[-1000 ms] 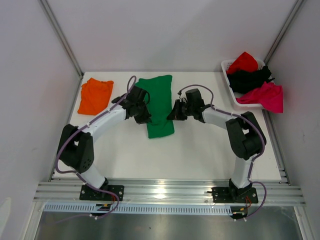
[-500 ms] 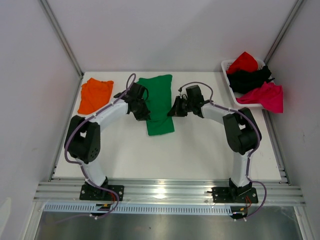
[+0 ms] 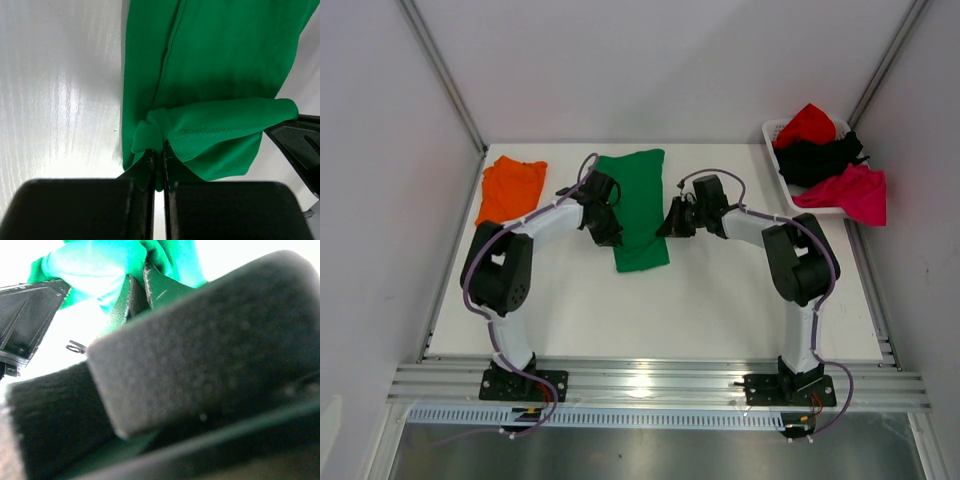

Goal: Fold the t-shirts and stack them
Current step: Fold the tshirt

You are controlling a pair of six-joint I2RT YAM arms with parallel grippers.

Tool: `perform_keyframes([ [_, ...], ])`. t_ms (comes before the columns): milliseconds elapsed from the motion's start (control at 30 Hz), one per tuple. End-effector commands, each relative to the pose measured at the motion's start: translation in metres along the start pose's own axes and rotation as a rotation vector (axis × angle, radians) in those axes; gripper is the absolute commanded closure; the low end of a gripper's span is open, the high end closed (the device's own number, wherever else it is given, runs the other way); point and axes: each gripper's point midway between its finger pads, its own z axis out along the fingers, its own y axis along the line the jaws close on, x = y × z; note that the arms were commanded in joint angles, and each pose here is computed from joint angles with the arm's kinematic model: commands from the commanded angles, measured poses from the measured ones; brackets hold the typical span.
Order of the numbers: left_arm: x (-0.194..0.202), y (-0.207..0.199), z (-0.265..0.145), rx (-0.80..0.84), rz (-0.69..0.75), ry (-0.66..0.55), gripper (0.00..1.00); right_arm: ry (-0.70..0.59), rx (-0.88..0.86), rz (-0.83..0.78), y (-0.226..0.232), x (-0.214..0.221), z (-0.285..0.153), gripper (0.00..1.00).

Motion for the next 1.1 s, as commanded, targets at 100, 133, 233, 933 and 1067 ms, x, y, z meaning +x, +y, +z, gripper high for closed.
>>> perform_keyframes([
  [100,-0.004,0.01,0.005,-0.027,0.015,0.009,0.99,-0.056,0.019,-0.017,-0.017,-0.016,0.004,0.98],
  [133,-0.004,0.011,0.005,-0.03,0.016,0.01,0.99,-0.057,0.018,-0.017,-0.018,-0.016,0.004,0.98],
  [233,-0.004,0.01,0.006,-0.028,0.021,0.009,0.99,-0.059,0.015,-0.02,-0.018,-0.017,0.005,0.98],
  [933,-0.008,0.001,0.001,0.034,0.057,-0.021,0.44,-0.087,0.032,-0.019,-0.027,-0.013,0.007,0.6],
  [1067,-0.006,0.002,0.003,0.033,0.061,-0.014,0.44,-0.089,0.031,-0.019,-0.028,-0.012,0.007,0.61],
])
